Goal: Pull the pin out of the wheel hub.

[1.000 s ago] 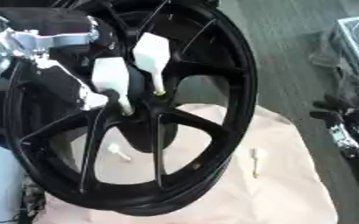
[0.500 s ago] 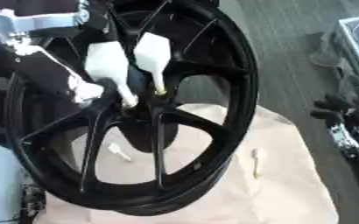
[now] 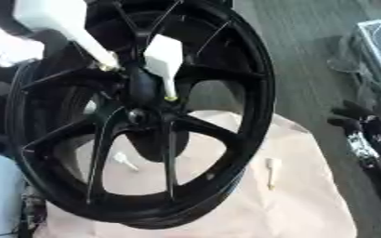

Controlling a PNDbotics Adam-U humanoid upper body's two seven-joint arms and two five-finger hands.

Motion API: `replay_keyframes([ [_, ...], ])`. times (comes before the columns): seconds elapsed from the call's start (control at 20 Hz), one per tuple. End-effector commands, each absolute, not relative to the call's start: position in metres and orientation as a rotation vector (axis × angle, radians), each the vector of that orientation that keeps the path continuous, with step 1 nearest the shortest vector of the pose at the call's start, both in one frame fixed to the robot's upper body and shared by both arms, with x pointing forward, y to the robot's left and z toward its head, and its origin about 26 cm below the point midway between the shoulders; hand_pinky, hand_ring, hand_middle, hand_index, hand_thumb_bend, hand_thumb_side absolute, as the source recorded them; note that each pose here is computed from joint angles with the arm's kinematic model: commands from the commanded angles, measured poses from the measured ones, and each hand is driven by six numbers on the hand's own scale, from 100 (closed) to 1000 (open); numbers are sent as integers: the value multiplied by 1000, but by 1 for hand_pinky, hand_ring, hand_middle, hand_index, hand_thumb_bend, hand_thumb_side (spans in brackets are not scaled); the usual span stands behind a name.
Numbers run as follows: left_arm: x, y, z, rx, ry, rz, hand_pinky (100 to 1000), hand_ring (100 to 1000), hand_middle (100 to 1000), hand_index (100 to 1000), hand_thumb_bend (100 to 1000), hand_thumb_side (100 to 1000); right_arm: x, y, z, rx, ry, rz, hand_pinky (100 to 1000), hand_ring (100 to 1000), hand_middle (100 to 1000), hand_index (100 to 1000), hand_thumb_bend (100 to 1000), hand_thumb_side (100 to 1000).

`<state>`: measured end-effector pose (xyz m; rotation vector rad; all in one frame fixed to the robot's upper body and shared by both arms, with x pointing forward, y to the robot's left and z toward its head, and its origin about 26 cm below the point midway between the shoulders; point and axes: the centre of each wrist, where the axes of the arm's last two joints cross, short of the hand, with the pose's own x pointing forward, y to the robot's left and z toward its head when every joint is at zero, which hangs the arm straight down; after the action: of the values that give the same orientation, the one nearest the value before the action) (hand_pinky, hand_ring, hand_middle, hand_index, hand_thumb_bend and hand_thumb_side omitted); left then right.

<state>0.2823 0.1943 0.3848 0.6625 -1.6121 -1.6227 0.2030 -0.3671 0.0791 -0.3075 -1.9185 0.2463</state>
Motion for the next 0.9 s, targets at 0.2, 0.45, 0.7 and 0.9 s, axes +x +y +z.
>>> replay_keyframes([
  [0.2,275,272,395,819,-1677,-1211,852,828,691,266,100,245,198,-371,84,-335,-1961,232,1000,820,817,920,100,670],
  [0.45,276,311,373,924,-1637,-921,852,823,687,265,100,244,196,-373,82,-339,-1975,214,1000,820,818,920,100,665],
  [0.7,286,345,339,989,-1553,-707,864,825,689,276,100,246,193,-374,80,-352,-1991,192,1000,820,818,920,100,657],
  [0.9,289,354,304,930,-1502,-698,929,880,781,777,100,245,193,-375,81,-357,-2001,177,1000,820,818,920,100,656],
])
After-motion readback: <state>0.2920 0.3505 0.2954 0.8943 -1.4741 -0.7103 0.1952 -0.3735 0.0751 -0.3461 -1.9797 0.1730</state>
